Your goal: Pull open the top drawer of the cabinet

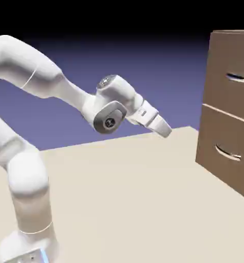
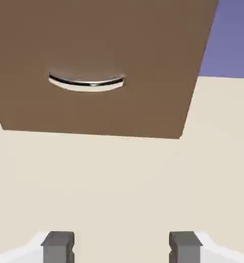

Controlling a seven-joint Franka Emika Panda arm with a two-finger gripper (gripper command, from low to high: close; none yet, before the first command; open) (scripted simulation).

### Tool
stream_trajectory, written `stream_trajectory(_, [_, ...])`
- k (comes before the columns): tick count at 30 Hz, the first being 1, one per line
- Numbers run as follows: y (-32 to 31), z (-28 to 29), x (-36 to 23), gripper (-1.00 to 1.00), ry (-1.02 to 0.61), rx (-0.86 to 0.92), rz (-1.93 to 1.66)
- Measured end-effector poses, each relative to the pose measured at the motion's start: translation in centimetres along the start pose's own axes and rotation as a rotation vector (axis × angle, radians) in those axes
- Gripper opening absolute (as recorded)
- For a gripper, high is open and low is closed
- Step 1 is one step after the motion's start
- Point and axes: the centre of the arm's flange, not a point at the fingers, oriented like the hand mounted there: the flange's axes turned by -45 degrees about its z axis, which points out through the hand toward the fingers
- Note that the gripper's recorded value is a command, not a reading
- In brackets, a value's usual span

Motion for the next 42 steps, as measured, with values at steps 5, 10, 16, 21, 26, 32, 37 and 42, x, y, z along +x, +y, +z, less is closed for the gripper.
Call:
stream_trajectory(5, [1.4, -3.5, 6.0, 0.00, 0.147, -0.058, 0.119])
stream_trajectory(10, [1.6, -6.9, 11.1, 0.00, 0.286, -0.092, 0.221])
stream_trajectory(16, [0.5, -10.0, 16.1, 0.00, 0.437, -0.100, 0.323])
stream_trajectory(21, [-1.4, -11.3, 19.4, 0.00, 0.541, -0.081, 0.397])
stream_trajectory(26, [-3.6, -11.1, 22.1, 0.00, 0.623, -0.043, 0.467])
stream_trajectory(32, [-6.3, -8.9, 24.6, 0.00, 0.687, 0.026, 0.557])
stream_trajectory(37, [-8.3, -5.6, 26.0, 0.00, 0.713, 0.096, 0.645])
stream_trajectory(42, [-9.6, -1.2, 26.9, 0.00, 0.716, 0.174, 0.752])
